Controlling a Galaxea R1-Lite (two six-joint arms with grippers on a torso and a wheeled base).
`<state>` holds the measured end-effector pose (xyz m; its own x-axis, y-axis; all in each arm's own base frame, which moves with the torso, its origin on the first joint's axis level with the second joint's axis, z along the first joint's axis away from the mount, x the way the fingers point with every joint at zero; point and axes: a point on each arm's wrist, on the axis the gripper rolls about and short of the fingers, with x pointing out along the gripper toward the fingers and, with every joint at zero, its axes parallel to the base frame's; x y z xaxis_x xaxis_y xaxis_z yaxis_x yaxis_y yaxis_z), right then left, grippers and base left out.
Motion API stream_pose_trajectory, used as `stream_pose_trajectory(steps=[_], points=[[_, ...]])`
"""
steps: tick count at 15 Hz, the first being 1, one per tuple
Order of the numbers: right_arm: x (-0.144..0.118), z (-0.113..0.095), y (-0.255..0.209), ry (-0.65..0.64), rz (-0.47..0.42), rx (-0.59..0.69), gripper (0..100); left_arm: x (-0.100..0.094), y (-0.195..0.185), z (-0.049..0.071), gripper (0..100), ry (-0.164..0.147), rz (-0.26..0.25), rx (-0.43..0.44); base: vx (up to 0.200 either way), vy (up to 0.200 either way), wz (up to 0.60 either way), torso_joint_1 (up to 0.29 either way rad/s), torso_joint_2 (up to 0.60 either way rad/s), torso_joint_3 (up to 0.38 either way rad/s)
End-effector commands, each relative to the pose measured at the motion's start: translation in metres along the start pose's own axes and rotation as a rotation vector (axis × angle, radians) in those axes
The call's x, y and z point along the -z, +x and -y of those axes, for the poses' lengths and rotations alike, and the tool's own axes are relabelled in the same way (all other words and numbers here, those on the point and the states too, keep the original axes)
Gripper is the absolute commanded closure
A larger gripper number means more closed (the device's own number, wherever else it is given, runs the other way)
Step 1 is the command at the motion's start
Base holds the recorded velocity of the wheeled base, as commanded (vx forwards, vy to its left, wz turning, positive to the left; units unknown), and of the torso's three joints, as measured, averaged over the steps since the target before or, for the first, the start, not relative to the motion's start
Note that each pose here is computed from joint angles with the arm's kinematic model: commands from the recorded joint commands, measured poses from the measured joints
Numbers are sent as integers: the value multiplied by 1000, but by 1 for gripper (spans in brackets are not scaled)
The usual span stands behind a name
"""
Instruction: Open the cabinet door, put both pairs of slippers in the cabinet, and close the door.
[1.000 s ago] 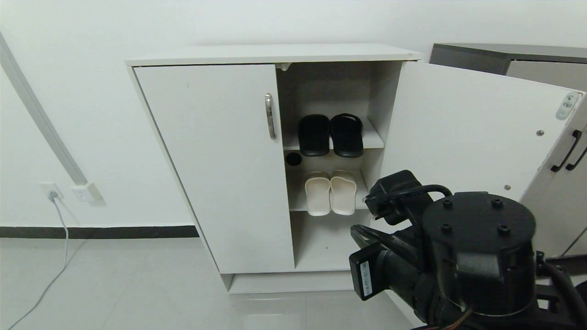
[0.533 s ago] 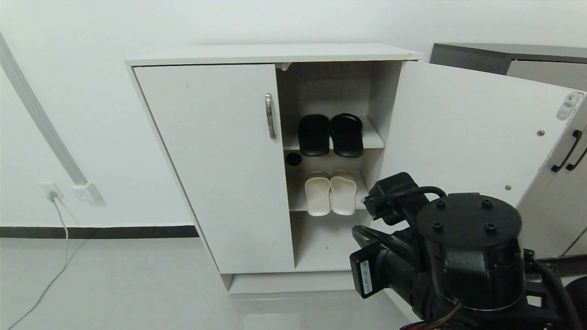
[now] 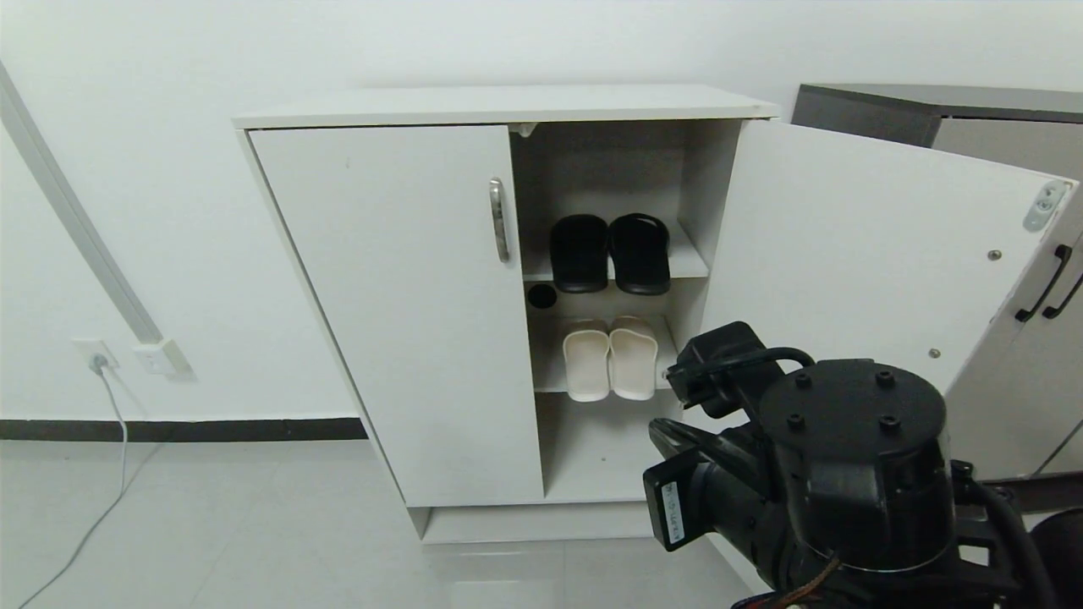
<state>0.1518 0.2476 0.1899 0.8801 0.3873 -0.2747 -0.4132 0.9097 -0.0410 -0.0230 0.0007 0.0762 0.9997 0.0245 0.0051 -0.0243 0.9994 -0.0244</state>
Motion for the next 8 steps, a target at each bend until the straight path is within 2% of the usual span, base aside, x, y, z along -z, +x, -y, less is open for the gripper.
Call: stream_pose_trajectory(steps=[1, 3, 8], points=[[1, -1, 1, -2, -3, 1, 100, 0, 0, 0, 100, 0, -2, 0, 0, 0, 0, 2, -178, -315], [1, -1, 1, -3, -5, 1, 100, 0, 0, 0, 100, 0, -2, 0, 0, 0, 0, 34, -234, -368], [1, -1, 1, -3, -4, 1, 100, 0, 0, 0, 100, 0, -2, 0, 0, 0, 0, 68, -518, -358]])
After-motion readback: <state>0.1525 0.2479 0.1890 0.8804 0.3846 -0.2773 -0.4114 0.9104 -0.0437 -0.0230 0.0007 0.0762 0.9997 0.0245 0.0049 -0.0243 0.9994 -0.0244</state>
